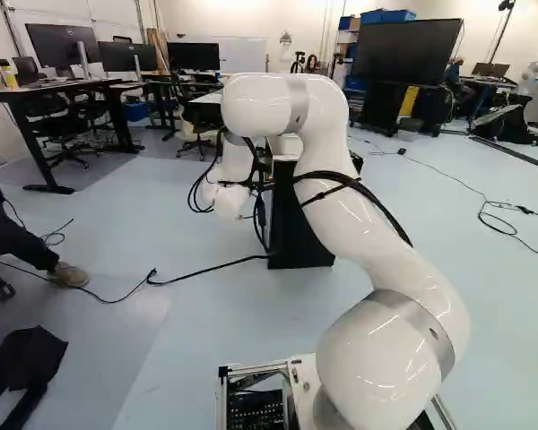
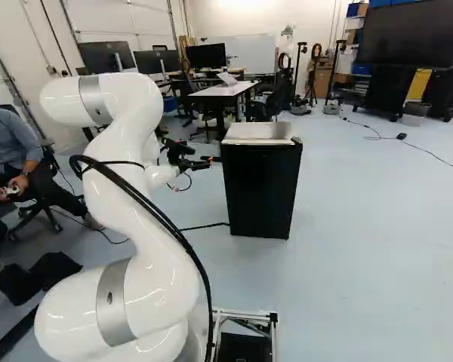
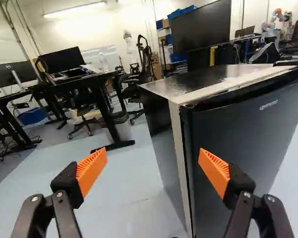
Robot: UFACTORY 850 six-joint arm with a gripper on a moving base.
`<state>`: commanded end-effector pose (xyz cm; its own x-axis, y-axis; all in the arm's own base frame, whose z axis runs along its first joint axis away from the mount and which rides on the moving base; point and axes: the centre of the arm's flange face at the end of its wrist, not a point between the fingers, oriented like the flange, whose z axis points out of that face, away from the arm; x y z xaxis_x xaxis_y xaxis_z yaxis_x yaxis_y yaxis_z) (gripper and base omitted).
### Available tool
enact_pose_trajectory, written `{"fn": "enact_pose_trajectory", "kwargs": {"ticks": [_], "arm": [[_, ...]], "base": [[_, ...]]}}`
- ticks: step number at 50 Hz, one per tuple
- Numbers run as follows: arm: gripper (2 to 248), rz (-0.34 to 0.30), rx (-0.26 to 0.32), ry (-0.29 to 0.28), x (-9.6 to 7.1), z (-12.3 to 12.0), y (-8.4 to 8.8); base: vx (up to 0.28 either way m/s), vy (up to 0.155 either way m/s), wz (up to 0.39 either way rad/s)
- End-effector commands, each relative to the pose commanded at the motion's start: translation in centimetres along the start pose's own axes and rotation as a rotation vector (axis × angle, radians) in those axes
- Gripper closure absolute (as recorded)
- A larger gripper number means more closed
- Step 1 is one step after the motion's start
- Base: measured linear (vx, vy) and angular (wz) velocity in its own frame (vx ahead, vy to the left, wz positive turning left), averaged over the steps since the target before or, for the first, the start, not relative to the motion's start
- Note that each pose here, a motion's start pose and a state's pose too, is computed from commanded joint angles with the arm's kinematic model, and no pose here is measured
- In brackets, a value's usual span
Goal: Open the fridge door
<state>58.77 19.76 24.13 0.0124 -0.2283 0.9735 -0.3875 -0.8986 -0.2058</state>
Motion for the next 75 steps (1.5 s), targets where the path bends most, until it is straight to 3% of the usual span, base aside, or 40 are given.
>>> {"fn": "enact_pose_trajectory", "kwargs": {"ticks": [19,36,53,75], "arm": [[3,0.028,-0.067,0.037,-0.2,-1.2,-0.9],[3,0.057,-0.096,0.076,-0.7,-1.5,-2.8],[3,0.105,-0.146,0.131,-1.2,0.2,-4.5],[3,0.153,-0.194,0.174,-1.6,3.3,-5.2]], "base": [[0.000,0.000,0.000],[0.000,0.000,0.000],[0.000,0.000,0.000],[0.000,0.000,0.000]]}}
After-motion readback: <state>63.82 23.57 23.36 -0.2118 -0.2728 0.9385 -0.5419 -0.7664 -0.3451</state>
